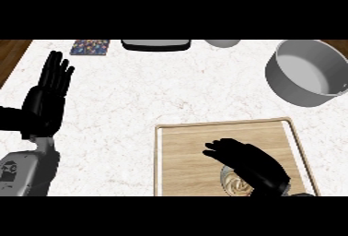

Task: Pick the cupcake from the tray and place it in the pot

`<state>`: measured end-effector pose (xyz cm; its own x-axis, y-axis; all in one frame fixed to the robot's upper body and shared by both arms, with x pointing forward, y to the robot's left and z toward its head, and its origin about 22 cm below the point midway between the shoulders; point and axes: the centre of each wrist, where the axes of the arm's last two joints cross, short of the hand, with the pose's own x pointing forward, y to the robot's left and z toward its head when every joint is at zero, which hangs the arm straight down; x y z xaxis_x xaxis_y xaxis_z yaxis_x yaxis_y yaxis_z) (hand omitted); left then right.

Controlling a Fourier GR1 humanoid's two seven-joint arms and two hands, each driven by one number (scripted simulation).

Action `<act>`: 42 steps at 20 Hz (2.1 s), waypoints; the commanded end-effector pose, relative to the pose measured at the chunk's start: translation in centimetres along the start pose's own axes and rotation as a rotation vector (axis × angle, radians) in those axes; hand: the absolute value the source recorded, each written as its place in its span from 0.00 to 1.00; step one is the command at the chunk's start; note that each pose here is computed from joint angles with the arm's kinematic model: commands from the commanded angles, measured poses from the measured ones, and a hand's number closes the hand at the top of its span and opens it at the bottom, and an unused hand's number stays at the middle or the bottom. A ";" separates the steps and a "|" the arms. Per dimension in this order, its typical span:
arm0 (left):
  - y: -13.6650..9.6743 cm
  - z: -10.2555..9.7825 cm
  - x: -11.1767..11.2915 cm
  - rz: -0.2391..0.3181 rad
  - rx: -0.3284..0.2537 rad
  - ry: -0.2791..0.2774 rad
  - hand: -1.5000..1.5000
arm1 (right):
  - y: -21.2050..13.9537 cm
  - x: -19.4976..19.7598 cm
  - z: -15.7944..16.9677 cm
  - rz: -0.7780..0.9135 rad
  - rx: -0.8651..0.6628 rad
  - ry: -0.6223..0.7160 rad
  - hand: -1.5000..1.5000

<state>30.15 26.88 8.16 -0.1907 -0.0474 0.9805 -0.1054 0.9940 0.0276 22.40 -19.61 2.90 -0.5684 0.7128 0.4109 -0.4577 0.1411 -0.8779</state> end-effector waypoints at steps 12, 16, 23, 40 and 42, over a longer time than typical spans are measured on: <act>-0.9 -0.1 -0.7 0.005 0.007 -0.004 0.50 | 3.2 1.9 -1.8 0.083 -0.048 -0.150 1.00; -0.1 -0.9 -0.1 0.000 -0.003 -0.008 0.50 | 0.4 3.1 -5.0 0.133 -0.178 0.013 1.00; -1.6 -0.7 0.5 0.012 -0.071 -0.024 0.50 | -5.0 2.3 -9.3 0.064 -0.401 0.549 1.00; -0.8 -1.9 0.2 0.003 -0.003 0.003 0.50 | -17.6 6.6 -14.6 0.247 -1.141 1.093 1.00; 0.2 0.6 -0.6 -0.009 -0.021 0.013 0.50 | -18.9 5.1 -13.2 0.222 -1.188 1.104 1.00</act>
<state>31.01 25.83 8.33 -0.1908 -0.0466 0.9805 -0.0766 0.9965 0.0325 36.83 -8.18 16.88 0.3709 0.8816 0.2919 0.5308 0.0567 -0.8456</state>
